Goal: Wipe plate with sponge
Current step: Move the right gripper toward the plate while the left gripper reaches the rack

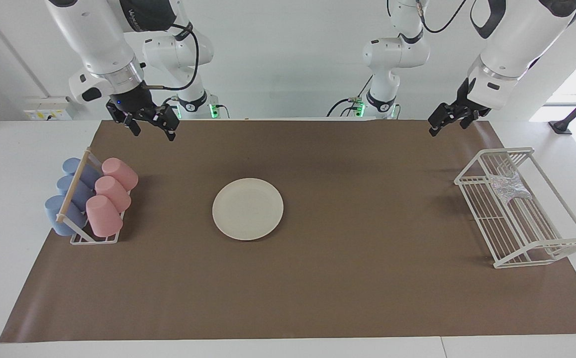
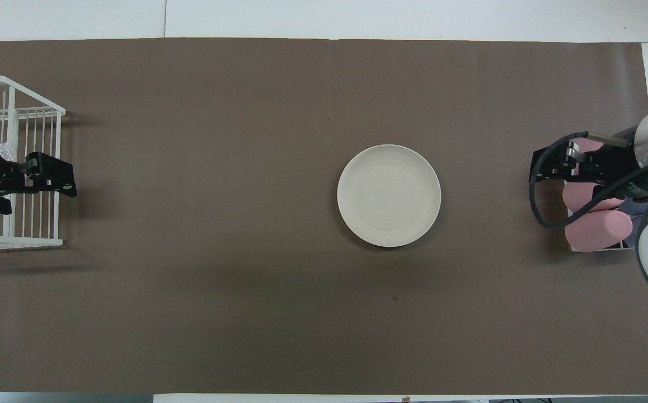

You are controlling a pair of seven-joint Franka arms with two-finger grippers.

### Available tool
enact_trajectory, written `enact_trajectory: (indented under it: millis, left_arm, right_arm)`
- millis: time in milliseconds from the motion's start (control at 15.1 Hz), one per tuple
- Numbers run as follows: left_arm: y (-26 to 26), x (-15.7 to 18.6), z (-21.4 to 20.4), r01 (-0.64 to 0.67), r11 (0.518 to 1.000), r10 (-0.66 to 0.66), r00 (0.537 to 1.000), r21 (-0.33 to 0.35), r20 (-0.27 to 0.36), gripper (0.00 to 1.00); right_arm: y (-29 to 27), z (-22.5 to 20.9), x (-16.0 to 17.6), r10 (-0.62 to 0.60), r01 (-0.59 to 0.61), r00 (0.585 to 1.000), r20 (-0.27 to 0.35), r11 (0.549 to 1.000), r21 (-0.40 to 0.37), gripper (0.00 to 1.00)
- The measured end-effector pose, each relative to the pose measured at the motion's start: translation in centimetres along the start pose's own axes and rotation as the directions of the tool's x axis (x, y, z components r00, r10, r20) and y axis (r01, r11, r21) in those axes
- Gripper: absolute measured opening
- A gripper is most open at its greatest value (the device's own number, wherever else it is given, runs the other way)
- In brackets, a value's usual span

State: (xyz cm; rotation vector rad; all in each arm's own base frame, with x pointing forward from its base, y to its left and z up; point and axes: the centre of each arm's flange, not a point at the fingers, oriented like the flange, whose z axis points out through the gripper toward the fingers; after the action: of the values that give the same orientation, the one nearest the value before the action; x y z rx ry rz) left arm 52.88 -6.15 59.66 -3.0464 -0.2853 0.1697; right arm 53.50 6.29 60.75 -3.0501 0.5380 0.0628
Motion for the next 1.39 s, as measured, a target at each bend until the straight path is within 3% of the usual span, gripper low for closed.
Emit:
enact_trajectory:
  millis: [198, 330, 529, 661, 793, 859, 1190, 1322, 1388]
  left_arm:
    - [0.2, 1.6, 3.9, -0.029, 0.981, 0.029, 1.000, 0.192, 0.003, 1.00]
    - [1.0, 3.3, 7.4, -0.070, 0.938, 0.069, 0.998, 0.339, 0.015, 1.00]
    - [1.3, 6.3, 11.8, -0.111, 0.854, 0.120, 0.993, 0.509, 0.016, 1.00]
    - [0.8, 7.5, 14.0, -0.134, 0.803, 0.151, 0.988, 0.581, 0.019, 1.00]
    - [0.1, 8.2, 15.9, -0.143, 0.766, 0.171, 0.985, 0.626, 0.016, 1.00]
    - [-0.5, 8.6, 16.5, -0.142, 0.757, 0.173, 0.985, 0.638, 0.014, 1.00]
    - [-2.3, 9.6, 17.2, -0.136, 0.722, 0.181, 0.983, 0.679, 0.004, 1.00]
    - [-2.2, 9.8, 17.2, -0.138, 0.721, 0.187, 0.982, 0.679, 0.000, 0.89]
    - [-2.3, 9.8, 17.3, -0.137, 0.721, 0.188, 0.982, 0.679, -0.001, 0.85]
  right_arm:
    - [-1.0, 0.0, -0.5, 0.178, -0.178, 0.984, 0.000, 0.984, -0.001, 1.00]
    - [-1.1, 0.0, -0.6, 0.304, -0.304, 0.953, -0.001, 0.953, -0.001, 1.00]
    - [-1.8, 0.0, -0.9, 0.493, -0.493, 0.870, 0.000, 0.870, 0.001, 1.00]
    - [-2.4, 0.0, -1.3, 0.617, -0.617, 0.787, 0.000, 0.787, 0.005, 1.00]
    - [-3.4, 0.0, -1.9, 0.708, -0.708, 0.706, 0.000, 0.706, 0.003, 1.00]
    - [-3.8, 0.2, -2.3, 0.718, -0.718, 0.696, 0.001, 0.696, -0.004, 1.00]
    - [-4.5, 0.8, -3.6, 0.706, -0.705, 0.709, 0.005, 0.708, -0.027, 1.00]
    - [-4.4, 0.8, -3.7, 0.715, -0.714, 0.699, 0.006, 0.699, -0.036, 1.00]
    - [-4.4, 0.8, -3.7, 0.737, -0.737, 0.675, 0.005, 0.675, -0.036, 1.00]
